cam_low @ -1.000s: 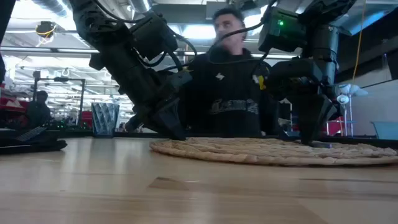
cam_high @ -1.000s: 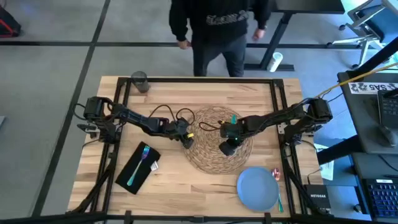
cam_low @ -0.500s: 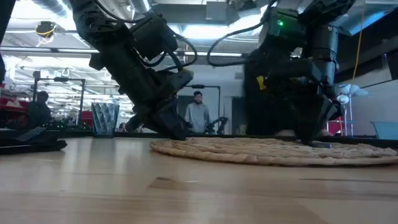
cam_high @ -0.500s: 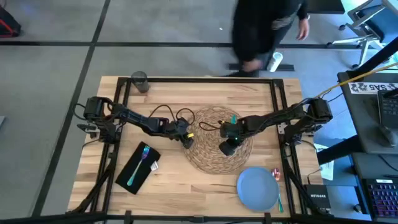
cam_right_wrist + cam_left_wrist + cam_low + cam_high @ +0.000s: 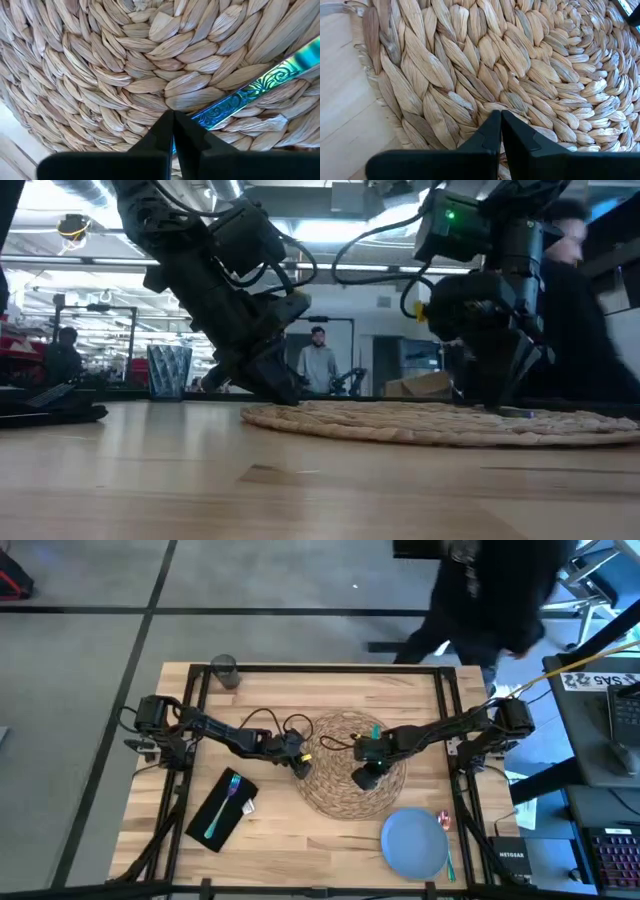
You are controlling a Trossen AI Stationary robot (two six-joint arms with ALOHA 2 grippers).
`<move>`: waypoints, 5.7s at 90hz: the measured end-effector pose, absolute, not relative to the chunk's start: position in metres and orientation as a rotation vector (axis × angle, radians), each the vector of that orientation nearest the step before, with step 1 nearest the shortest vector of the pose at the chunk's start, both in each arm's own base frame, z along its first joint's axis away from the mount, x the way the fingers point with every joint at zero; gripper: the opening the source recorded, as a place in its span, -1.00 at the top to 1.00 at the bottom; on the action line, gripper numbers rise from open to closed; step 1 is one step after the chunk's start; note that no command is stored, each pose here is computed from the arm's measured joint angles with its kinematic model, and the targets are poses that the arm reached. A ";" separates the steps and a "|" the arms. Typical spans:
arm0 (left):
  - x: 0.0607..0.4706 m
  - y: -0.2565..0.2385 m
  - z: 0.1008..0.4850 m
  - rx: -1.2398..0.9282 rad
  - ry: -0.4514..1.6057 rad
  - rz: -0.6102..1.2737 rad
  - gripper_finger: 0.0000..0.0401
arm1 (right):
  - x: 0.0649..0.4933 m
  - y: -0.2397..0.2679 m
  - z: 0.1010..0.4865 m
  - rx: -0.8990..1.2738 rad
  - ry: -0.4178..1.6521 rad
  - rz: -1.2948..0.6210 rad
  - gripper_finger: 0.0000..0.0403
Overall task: Set table place
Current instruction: Adjust the blue table knife on the brown placemat, then put the blue plate on the brown placemat
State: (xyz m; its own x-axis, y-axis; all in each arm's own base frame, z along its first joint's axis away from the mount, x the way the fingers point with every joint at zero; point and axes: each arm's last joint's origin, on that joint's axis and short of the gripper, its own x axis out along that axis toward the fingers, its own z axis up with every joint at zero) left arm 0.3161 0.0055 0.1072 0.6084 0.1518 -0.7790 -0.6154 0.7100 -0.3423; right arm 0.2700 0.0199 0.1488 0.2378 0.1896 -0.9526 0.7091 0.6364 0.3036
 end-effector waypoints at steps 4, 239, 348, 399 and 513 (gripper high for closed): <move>0.316 0.005 0.107 -0.645 0.801 0.481 1.00 | 0.270 0.020 0.149 0.855 1.318 -0.424 1.00; 0.319 0.004 0.111 -0.660 0.782 0.424 1.00 | 0.159 0.100 0.148 0.656 1.561 -0.062 0.81; 0.307 0.006 0.174 -0.700 0.593 0.382 1.00 | 0.188 0.062 0.204 0.840 1.248 -0.209 1.00; 0.327 0.002 0.212 -0.602 0.576 0.392 1.00 | 0.214 -0.023 0.195 0.845 1.167 -0.369 1.00; 0.291 0.004 0.252 -0.540 0.525 0.522 1.00 | 0.280 -0.089 0.178 0.795 1.213 -0.373 1.00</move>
